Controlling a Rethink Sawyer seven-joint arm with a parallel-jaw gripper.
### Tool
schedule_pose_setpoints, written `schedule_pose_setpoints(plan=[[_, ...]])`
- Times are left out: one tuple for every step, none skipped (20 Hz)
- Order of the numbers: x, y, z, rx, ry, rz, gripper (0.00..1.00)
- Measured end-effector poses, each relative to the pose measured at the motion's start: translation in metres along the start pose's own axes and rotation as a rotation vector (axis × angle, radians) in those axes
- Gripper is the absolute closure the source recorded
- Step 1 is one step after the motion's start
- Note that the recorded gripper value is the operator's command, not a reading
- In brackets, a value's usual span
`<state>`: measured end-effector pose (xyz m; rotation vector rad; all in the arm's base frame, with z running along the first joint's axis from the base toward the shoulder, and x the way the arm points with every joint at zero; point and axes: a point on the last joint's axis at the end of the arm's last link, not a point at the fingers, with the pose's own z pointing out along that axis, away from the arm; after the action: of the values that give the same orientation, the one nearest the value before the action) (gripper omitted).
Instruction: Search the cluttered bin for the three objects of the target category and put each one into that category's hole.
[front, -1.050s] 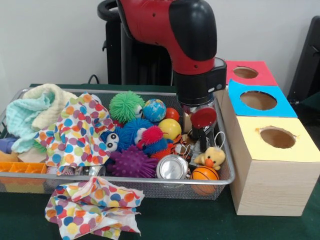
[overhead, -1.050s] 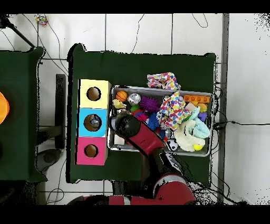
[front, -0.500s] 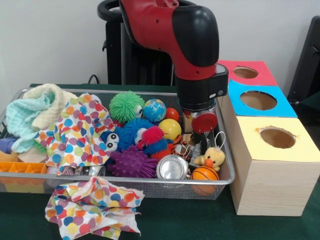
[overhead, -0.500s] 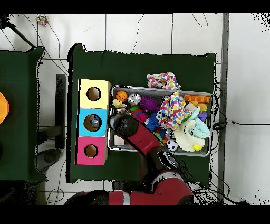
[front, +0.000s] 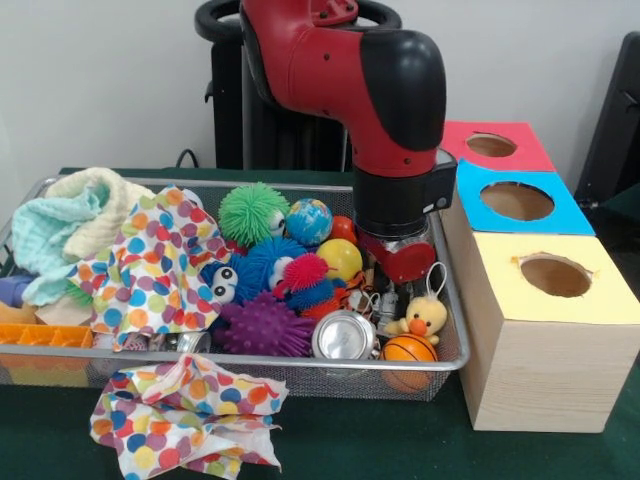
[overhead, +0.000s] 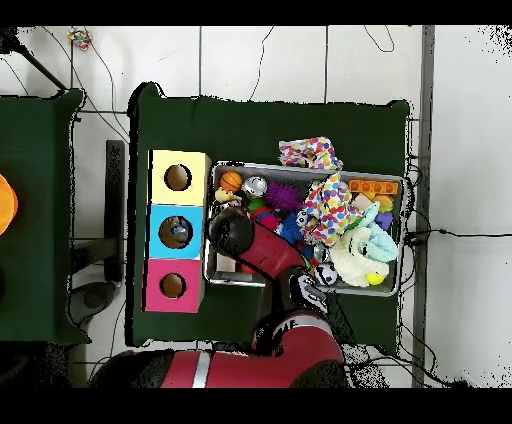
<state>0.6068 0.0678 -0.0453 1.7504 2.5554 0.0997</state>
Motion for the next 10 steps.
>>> schedule_pose_setpoints(plan=[[0.000, 0.000, 0.000, 0.001, -0.007, -0.022, 0.00], [-0.002, 0.000, -0.001, 0.004, -0.020, -0.079, 0.00], [-0.003, 0.000, -0.001, 0.006, -0.027, -0.111, 0.00], [-0.005, 0.000, -0.001, 0.007, -0.034, -0.143, 0.00], [-0.006, 0.000, -0.001, 0.008, -0.037, -0.162, 0.00], [-0.007, -0.001, -0.001, 0.009, -0.043, -0.191, 0.00], [-0.009, -0.001, -0.002, 0.010, -0.049, -0.213, 0.00], [-0.010, -0.001, -0.002, 0.011, -0.053, -0.228, 0.00], [-0.013, -0.002, -0.002, 0.012, -0.061, -0.253, 0.00], [-0.018, -0.003, -0.003, 0.012, -0.081, -0.302, 0.00]])
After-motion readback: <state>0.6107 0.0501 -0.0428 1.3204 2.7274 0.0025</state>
